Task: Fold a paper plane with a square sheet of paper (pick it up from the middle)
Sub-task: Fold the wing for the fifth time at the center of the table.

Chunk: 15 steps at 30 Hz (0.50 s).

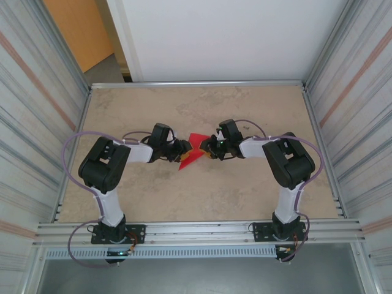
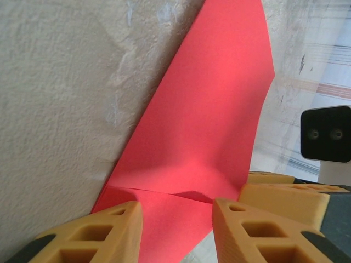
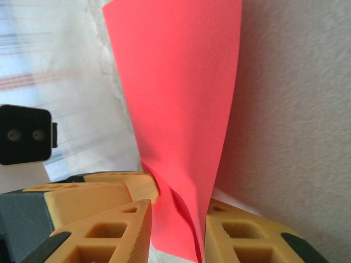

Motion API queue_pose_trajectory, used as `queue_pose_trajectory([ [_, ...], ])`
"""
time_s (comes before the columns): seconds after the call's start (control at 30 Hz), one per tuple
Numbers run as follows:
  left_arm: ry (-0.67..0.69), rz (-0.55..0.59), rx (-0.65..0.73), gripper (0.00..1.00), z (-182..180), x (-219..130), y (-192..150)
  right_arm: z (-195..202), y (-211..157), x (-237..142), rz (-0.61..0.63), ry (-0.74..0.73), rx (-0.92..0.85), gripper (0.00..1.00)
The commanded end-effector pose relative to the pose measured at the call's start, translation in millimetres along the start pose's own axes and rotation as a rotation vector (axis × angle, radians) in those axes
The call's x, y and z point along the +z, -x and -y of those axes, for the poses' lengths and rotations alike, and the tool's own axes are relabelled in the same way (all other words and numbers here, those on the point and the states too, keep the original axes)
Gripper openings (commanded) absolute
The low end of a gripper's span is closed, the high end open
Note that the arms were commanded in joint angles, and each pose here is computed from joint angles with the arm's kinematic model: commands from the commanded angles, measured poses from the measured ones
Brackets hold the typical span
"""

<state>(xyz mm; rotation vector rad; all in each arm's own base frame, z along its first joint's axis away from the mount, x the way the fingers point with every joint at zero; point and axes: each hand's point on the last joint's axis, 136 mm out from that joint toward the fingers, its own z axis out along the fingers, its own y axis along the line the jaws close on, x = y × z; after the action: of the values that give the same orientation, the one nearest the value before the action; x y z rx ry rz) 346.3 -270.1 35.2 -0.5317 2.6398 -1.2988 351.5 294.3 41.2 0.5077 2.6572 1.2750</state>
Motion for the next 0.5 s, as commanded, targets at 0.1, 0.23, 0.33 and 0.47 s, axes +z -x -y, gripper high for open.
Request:
queue_pose_trajectory([
  [0.1, 0.051, -0.037, -0.036, 0.39, -17, 1, -6, 5, 1, 3, -0.011, 0.011, 0.027, 0.27],
  [0.23, 0.01, -0.023, 0.023, 0.39, -1, -4, -3, 6, 1, 4, -0.015, 0.012, 0.029, 0.19],
  [0.33, -0.033, -0.001, 0.083, 0.4, 14, -11, -1, 6, 1, 3, -0.012, 0.012, 0.026, 0.13],
  [0.47, -0.054, 0.03, 0.192, 0.44, 27, -20, -6, 1, 2, -1, -0.004, 0.023, 0.019, 0.02],
])
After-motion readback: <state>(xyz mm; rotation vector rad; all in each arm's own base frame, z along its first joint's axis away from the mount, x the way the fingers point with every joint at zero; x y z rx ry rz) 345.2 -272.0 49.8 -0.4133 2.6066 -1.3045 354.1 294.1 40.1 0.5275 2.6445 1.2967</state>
